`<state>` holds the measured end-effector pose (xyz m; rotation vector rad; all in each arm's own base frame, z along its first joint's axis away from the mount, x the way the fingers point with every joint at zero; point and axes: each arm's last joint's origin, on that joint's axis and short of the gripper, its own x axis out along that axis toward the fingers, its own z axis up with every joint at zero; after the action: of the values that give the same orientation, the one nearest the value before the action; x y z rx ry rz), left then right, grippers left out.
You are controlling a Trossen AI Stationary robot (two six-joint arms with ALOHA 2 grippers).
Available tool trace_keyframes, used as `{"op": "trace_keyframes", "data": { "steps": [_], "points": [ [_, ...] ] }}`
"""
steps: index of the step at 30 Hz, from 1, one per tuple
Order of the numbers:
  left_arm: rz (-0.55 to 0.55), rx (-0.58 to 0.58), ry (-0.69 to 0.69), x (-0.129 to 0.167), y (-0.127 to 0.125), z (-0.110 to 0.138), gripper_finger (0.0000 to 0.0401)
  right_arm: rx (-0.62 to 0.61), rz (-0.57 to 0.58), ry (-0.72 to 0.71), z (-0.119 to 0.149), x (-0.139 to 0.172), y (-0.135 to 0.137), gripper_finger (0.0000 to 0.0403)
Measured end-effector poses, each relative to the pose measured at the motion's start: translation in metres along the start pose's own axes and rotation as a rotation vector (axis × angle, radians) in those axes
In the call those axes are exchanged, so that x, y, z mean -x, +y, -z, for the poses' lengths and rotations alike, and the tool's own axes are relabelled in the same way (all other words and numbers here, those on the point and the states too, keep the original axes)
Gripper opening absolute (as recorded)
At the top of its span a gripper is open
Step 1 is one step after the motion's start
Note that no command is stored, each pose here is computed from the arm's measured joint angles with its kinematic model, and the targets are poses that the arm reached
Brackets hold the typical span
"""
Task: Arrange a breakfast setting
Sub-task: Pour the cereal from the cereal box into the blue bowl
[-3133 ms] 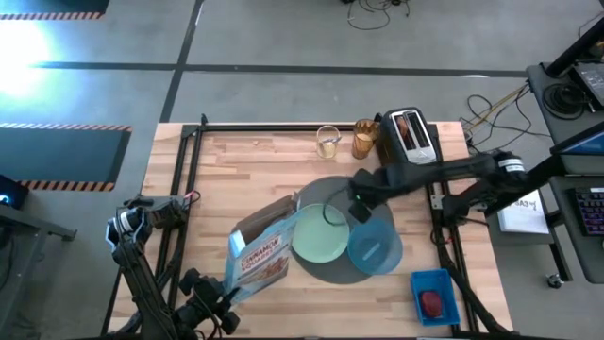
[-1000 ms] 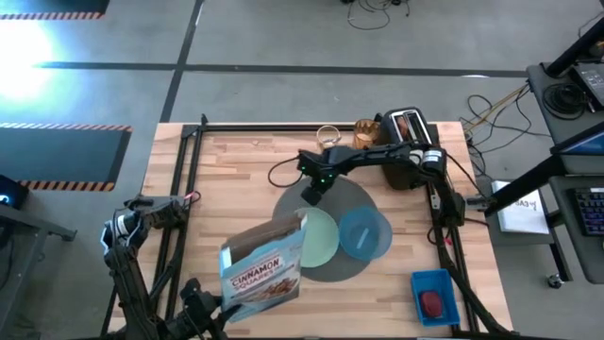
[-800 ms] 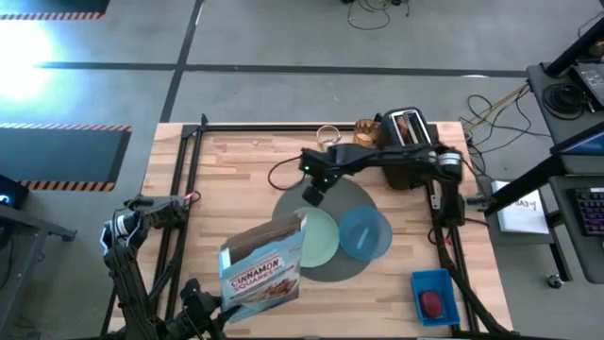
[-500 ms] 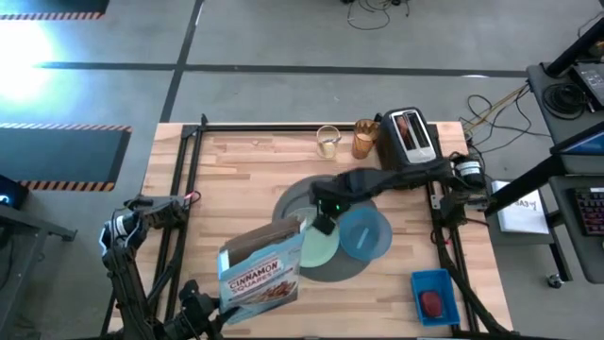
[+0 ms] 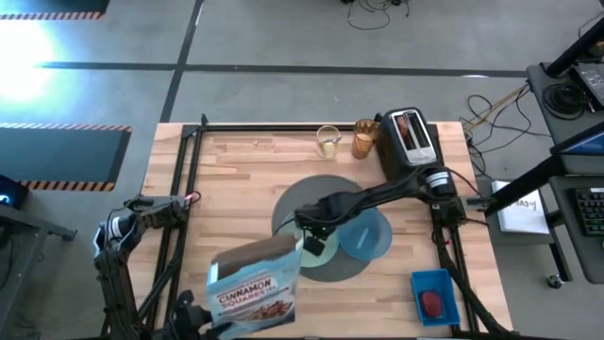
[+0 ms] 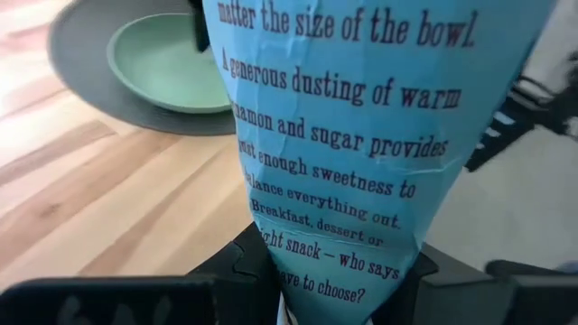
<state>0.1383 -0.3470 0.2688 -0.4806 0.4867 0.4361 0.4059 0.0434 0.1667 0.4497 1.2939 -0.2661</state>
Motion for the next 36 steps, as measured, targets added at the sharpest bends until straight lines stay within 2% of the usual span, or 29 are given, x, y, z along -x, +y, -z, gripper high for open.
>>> {"op": "trace_keyframes", "data": {
  "steps": [5,12,21,26,30,36],
  "points": [
    [0.015,-0.021,0.006,0.002,-0.001,0.002,0.0097,0.027,-0.008,0.038,-0.008,-0.02,0.001,0.0008],
    [0.025,-0.025,0.004,0.002,-0.003,0.002,0.0097,0.012,-0.032,0.097,-0.031,-0.044,-0.024,0.0008],
    [0.028,-0.029,0.005,0.002,-0.003,0.003,0.0097,-0.023,-0.023,0.045,-0.061,-0.039,-0.055,0.0008],
    [0.034,-0.022,0.005,0.002,-0.004,0.003,0.0097,0.012,-0.007,0.015,-0.068,-0.022,-0.049,0.0008],
    [0.043,-0.029,0.012,0.002,-0.005,0.004,0.0097,0.064,0.095,-0.039,-0.064,-0.001,-0.036,0.0008],
    [0.019,-0.04,0.092,0.003,-0.005,0.007,0.0097,0.059,0.185,-0.186,-0.057,0.076,-0.033,0.0015]
  ]
}}
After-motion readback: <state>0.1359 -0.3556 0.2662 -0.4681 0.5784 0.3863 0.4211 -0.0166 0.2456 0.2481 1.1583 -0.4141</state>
